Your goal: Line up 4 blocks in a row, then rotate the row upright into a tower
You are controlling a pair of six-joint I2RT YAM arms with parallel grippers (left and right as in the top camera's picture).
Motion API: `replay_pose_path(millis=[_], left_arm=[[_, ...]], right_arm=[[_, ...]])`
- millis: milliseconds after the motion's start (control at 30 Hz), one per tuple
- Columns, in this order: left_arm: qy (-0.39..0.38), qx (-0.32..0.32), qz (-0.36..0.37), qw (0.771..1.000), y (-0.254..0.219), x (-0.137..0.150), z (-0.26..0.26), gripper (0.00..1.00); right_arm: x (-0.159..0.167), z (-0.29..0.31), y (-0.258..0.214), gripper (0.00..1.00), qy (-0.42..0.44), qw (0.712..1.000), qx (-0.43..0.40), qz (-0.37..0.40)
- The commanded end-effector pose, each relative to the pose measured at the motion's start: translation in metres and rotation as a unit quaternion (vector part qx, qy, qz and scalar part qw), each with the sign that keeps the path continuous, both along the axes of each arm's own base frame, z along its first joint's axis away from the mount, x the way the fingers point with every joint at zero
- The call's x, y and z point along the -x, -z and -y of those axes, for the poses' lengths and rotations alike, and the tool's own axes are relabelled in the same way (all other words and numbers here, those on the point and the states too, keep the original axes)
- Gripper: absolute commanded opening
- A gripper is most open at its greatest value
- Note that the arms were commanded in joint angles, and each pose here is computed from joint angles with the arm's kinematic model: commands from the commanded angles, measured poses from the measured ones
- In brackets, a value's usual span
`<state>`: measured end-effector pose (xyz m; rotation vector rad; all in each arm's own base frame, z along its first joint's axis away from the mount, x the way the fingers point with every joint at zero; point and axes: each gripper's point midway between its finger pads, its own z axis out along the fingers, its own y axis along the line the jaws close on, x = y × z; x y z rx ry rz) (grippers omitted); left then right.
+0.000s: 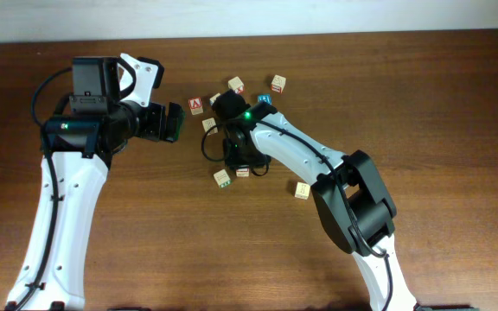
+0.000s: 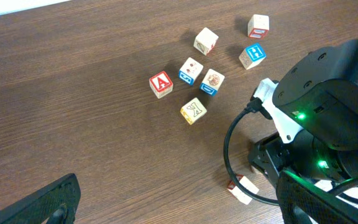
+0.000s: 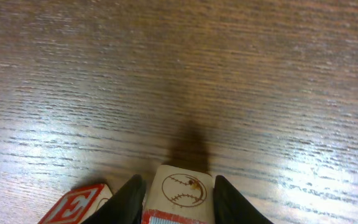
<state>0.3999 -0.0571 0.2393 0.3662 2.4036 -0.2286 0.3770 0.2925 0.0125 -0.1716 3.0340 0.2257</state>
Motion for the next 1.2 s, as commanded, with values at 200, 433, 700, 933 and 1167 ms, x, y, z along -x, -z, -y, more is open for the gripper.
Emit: replay_pose_path(millis=[200, 433, 700, 933, 1167], left_arm=[[-0.002, 0.002, 0.006, 1.0, -0.005, -0.003, 0.0, 0.99], [-0.002, 0.002, 0.006, 1.0, -0.005, -0.003, 0.0, 0.99], [-0.002, 0.002, 0.006, 1.0, -0.005, -0.003, 0.0, 0.99], [-0.002, 0.002, 0.006, 1.0, -0.005, -0.003, 0.0, 0.99], [-0.002, 0.002, 0.006, 1.0, -0.005, -0.003, 0.0, 0.99]], right_arm=[[0.003, 0.022, -0.048, 0.33, -0.025, 0.999, 0.016, -0.014], [0.052, 0.062, -0.04, 0.33, 0.003, 0.993, 0.068, -0.094], [0.054, 0.103, -0.007, 0.33, 0.087, 0.984, 0.102, -0.117], [0.023, 0.096, -0.028, 0.53, 0.066, 0.993, 0.059, -0.078], [0.015, -0.037, -0.049, 0.56, -0.173, 0.981, -0.068, 0.055]])
